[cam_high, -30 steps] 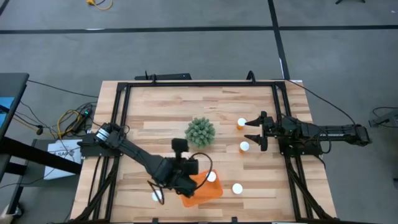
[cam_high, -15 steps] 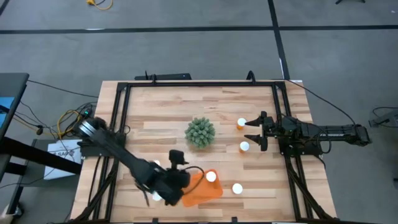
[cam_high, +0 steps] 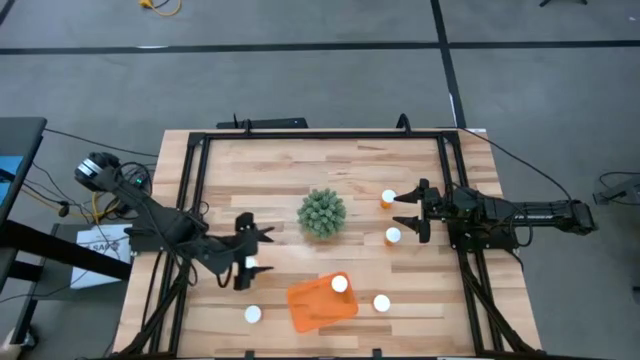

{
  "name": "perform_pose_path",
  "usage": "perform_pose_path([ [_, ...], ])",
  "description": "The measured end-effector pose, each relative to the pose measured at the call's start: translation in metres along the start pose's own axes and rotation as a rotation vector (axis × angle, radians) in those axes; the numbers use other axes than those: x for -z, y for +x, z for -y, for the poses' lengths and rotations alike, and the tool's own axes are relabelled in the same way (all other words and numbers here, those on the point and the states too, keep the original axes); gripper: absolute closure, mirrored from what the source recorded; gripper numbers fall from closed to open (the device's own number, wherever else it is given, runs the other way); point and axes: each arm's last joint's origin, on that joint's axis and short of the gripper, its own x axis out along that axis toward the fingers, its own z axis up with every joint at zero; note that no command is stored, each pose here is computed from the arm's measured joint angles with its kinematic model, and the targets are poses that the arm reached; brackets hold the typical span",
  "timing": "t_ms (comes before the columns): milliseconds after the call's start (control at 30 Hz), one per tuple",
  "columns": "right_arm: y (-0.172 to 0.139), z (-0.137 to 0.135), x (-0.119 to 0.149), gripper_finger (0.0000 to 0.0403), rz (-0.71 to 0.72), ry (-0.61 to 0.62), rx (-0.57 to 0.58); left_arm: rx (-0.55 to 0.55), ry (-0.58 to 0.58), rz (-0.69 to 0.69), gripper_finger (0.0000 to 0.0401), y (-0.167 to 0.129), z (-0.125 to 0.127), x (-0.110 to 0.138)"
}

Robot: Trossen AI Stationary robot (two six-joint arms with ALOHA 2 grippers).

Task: Pick and place pill bottles into a basket
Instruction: Put the orange pill bottle into the orange bin

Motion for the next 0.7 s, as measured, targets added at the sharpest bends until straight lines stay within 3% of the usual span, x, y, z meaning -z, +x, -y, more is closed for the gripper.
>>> perform_pose_path([
  [433,0.000,0.000,0.000,0.0092,0.000,0.000,0.000,-0.089,-0.084,-0.298,0.0079,-0.007,-0.014,0.055],
  [700,0.000,0.000,0.000,0.0092,0.000,0.000,0.000,-0.093,-0.117,-0.363,0.0079,-0.018,-0.004,0.070],
])
